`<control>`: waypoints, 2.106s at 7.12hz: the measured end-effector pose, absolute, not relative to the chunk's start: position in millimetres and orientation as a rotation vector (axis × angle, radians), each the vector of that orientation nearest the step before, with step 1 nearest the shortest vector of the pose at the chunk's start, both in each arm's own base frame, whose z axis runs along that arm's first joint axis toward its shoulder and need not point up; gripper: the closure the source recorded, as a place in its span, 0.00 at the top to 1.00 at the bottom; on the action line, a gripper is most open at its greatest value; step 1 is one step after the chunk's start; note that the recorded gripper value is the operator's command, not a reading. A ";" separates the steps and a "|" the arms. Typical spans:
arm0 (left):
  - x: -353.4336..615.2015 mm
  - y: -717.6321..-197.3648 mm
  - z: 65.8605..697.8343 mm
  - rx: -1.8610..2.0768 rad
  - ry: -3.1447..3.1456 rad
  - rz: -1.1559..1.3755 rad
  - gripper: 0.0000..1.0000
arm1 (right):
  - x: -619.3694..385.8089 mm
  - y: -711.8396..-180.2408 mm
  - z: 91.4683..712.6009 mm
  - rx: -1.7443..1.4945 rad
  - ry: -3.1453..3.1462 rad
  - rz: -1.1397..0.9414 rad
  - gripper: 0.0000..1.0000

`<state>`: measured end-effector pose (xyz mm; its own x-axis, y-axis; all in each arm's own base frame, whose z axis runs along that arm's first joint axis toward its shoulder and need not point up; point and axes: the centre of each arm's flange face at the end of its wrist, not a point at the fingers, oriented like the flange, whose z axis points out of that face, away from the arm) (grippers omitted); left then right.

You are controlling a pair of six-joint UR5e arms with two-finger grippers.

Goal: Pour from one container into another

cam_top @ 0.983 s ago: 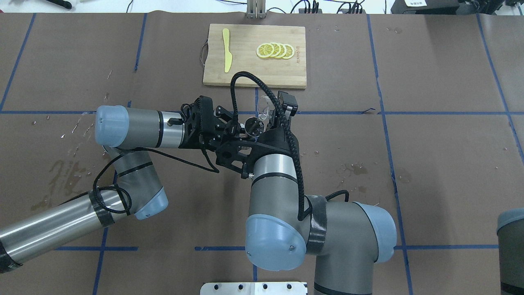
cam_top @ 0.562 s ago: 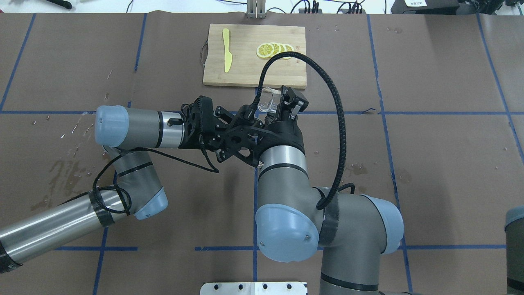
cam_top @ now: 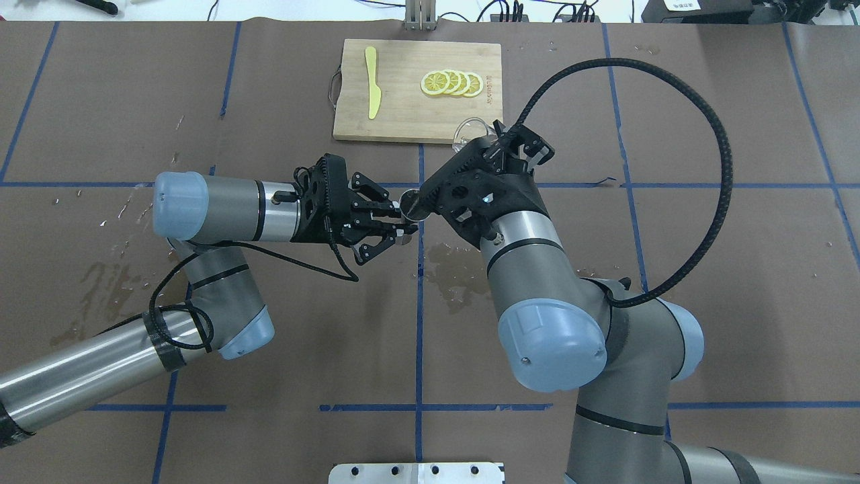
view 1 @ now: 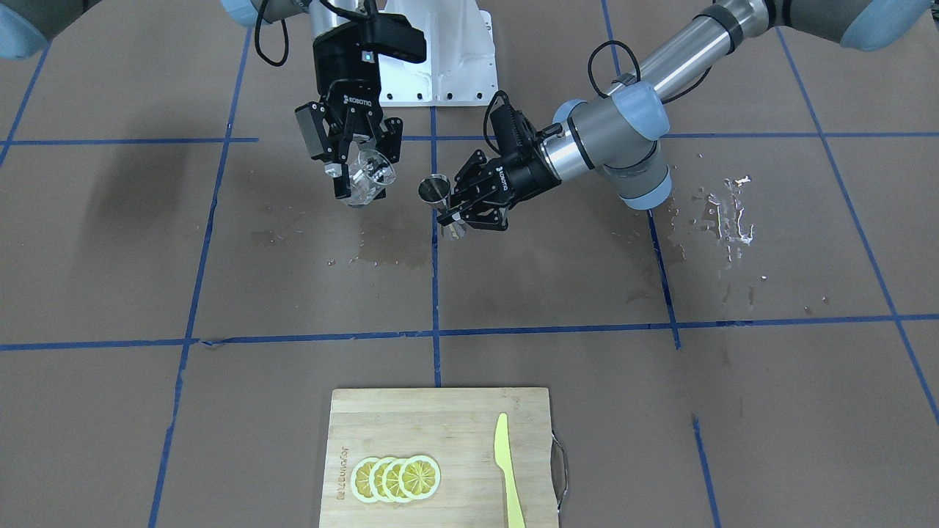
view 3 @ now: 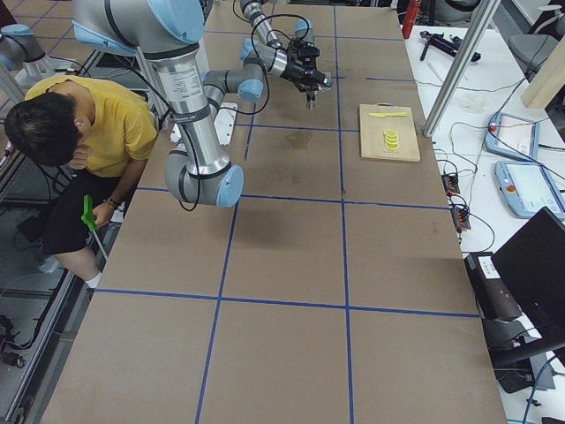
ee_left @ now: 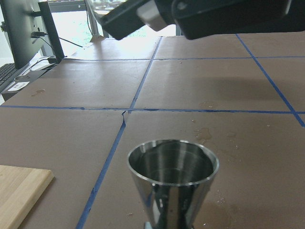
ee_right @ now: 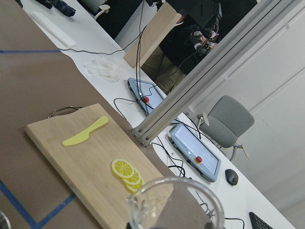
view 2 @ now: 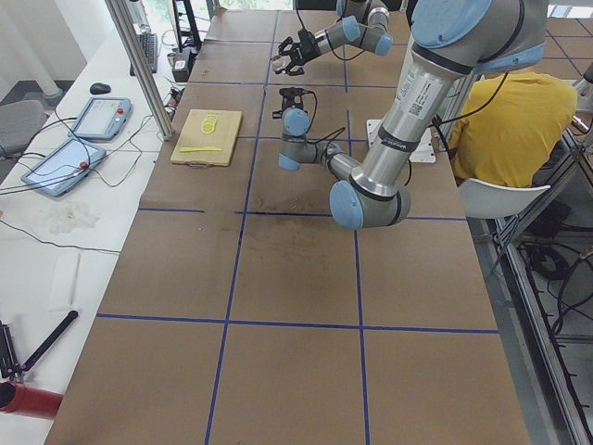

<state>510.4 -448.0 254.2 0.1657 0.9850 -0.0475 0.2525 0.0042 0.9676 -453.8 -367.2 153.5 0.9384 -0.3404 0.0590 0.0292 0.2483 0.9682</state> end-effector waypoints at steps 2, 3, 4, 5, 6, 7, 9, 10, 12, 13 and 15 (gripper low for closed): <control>506.8 -448.4 254.6 1.439 1.291 0.908 0.00 | -442.7 -378.5 165.5 1.298 -0.304 -0.198 0.00; 504.7 -449.2 254.9 1.434 1.301 0.896 0.00 | -437.9 -384.6 170.4 1.293 -0.302 -0.190 0.00; 501.0 -450.9 257.3 1.432 1.308 0.883 0.00 | -434.8 -388.3 175.4 1.288 -0.300 -0.189 0.00; 492.4 -452.5 264.0 1.433 1.317 0.864 0.00 | -432.9 -390.6 178.7 1.285 -0.298 -0.187 0.00; 479.1 -453.9 273.3 1.438 1.323 0.845 0.00 | -431.1 -392.5 179.8 1.285 -0.298 -0.182 0.00; 464.0 -455.7 281.3 1.439 1.324 0.827 0.00 | -429.6 -394.4 180.3 1.285 -0.297 -0.176 0.00; 433.4 -449.3 304.5 1.420 1.341 0.786 0.00 | -426.3 -400.4 182.2 1.284 -0.286 -0.167 0.00; 418.9 -441.0 325.2 1.407 1.368 0.758 0.00 | -426.3 -402.7 183.5 1.282 -0.281 -0.166 0.00; 390.5 -423.5 373.5 1.386 1.403 0.715 0.00 | -427.2 -404.2 185.0 1.281 -0.276 -0.166 0.00; 374.4 -412.9 398.5 1.376 1.424 0.693 0.00 | -427.4 -404.9 185.8 1.280 -0.274 -0.166 0.00; 331.9 -385.0 444.6 1.365 1.441 0.649 0.00 | -429.3 -405.7 188.5 1.277 -0.268 -0.169 0.00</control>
<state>331.9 -385.0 444.6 0.1438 0.9442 -0.2963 0.4040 0.2173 0.8886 -429.3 -405.7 188.5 0.9566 -0.2724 0.1035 -0.0231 0.2835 0.9587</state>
